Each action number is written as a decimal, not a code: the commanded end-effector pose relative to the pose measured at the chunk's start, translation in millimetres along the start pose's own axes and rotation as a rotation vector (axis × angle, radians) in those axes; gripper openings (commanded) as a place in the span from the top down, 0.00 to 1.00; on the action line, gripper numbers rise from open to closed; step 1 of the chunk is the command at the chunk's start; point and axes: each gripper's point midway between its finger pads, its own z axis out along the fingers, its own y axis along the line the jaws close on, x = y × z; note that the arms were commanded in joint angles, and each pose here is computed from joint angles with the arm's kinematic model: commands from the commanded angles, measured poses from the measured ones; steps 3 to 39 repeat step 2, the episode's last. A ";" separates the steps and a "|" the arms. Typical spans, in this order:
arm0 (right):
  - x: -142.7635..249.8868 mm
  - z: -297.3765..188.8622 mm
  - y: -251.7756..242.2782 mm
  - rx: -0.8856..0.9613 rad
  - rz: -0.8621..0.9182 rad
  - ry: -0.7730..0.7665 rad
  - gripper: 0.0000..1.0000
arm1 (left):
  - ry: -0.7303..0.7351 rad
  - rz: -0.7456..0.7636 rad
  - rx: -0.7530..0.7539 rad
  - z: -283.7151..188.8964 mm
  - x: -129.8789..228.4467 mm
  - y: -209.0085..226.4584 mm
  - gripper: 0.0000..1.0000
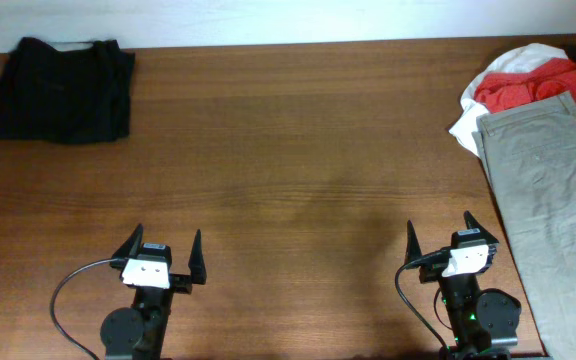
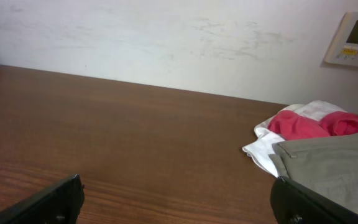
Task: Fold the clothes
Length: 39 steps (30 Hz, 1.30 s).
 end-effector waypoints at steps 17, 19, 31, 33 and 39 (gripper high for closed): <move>1.6 0.1 1.5 -0.011 0.001 -0.004 0.01 | 0.002 0.011 -0.007 -0.1 1.8 1.5 0.01; 1.6 0.1 1.5 -0.011 0.001 -0.004 0.01 | 0.002 0.011 -0.007 -0.1 1.8 1.5 0.01; 1.6 0.1 1.5 -0.011 0.001 -0.004 0.01 | 0.002 0.011 -0.007 -0.1 1.8 1.5 0.01; 1.6 0.1 1.5 -0.011 0.001 -0.004 0.01 | 0.002 0.011 -0.007 -0.1 1.8 1.5 0.01; 1.6 0.1 1.5 -0.011 0.001 -0.004 0.01 | 0.002 0.011 -0.007 -0.1 1.8 1.5 0.01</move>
